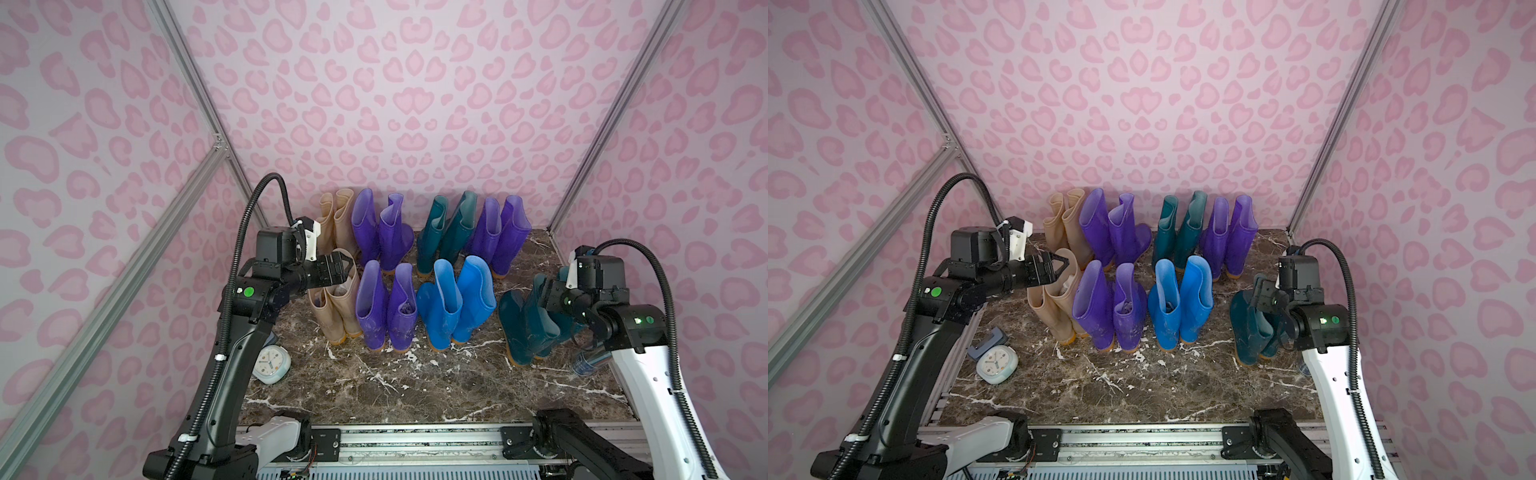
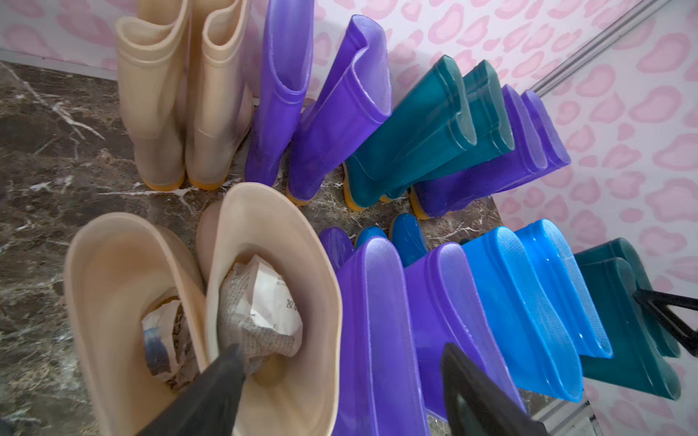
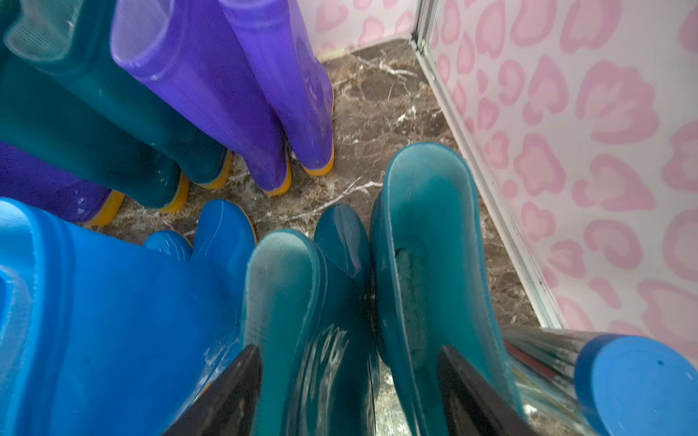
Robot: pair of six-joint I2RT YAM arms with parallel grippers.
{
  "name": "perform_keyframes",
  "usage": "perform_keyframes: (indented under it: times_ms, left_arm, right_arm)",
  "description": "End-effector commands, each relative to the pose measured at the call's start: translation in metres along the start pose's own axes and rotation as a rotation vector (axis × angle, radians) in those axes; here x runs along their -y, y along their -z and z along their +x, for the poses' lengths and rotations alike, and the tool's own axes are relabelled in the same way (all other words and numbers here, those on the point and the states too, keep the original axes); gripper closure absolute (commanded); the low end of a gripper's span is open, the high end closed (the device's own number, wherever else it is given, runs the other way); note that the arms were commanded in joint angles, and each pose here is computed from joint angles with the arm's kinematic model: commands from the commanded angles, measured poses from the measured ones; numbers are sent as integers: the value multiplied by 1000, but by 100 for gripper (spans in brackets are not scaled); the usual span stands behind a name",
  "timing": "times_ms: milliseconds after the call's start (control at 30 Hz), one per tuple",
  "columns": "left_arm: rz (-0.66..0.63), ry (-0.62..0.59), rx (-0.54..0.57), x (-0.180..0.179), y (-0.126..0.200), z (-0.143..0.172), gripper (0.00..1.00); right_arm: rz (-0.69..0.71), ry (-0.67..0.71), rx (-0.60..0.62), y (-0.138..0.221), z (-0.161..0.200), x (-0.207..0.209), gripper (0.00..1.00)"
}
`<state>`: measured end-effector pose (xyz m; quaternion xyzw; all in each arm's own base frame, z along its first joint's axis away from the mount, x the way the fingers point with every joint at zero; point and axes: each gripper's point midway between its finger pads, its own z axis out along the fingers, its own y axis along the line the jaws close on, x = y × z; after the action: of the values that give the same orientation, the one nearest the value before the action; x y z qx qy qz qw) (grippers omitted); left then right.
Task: Match and arrange rain boots in pairs
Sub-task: Adjust a pair of rain boots at the center of the board.
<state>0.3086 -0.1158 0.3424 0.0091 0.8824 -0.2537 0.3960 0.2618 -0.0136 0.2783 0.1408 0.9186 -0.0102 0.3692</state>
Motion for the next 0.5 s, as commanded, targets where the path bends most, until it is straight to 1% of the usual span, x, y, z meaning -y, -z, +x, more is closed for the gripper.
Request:
perform_keyframes:
  times_ms: [0, 33, 167, 200, 233, 267, 367, 400, 433, 467]
  left_arm:
    - [36, -3, 19, 7, 0, -4, 17]
    - [35, -4, 20, 7, 1, -4, 18]
    - [41, -1, 13, 9, 1, -5, 18]
    - [45, 0, 10, 9, 0, -5, 18]
    - [46, 1, 13, 9, 0, -5, 18]
    - [46, 3, 11, 9, -2, -6, 18]
    - [44, 2, 7, 8, -6, -6, 19]
    - [40, 1, 4, 7, -7, -6, 19]
    - [43, -9, 24, 11, -2, -14, 19]
    - [44, -12, 24, 11, -2, -15, 19]
  right_arm:
    - [-11, 16, -55, -9, 13, 1, 29]
    - [9, 4, -55, -12, 14, 6, 34]
    - [30, -18, -50, -21, 15, 14, 39]
    - [40, -21, -39, -23, 13, 17, 44]
    - [35, -24, -34, -26, 12, 17, 51]
    - [-4, -23, -28, -30, 10, 10, 59]
    - [-127, -9, -6, -38, -1, -14, 88]
    - [-151, -4, 2, -40, -6, -20, 96]
    - [-176, 8, 4, -42, -10, -28, 100]
    - [-195, 26, 16, -41, -17, -36, 100]
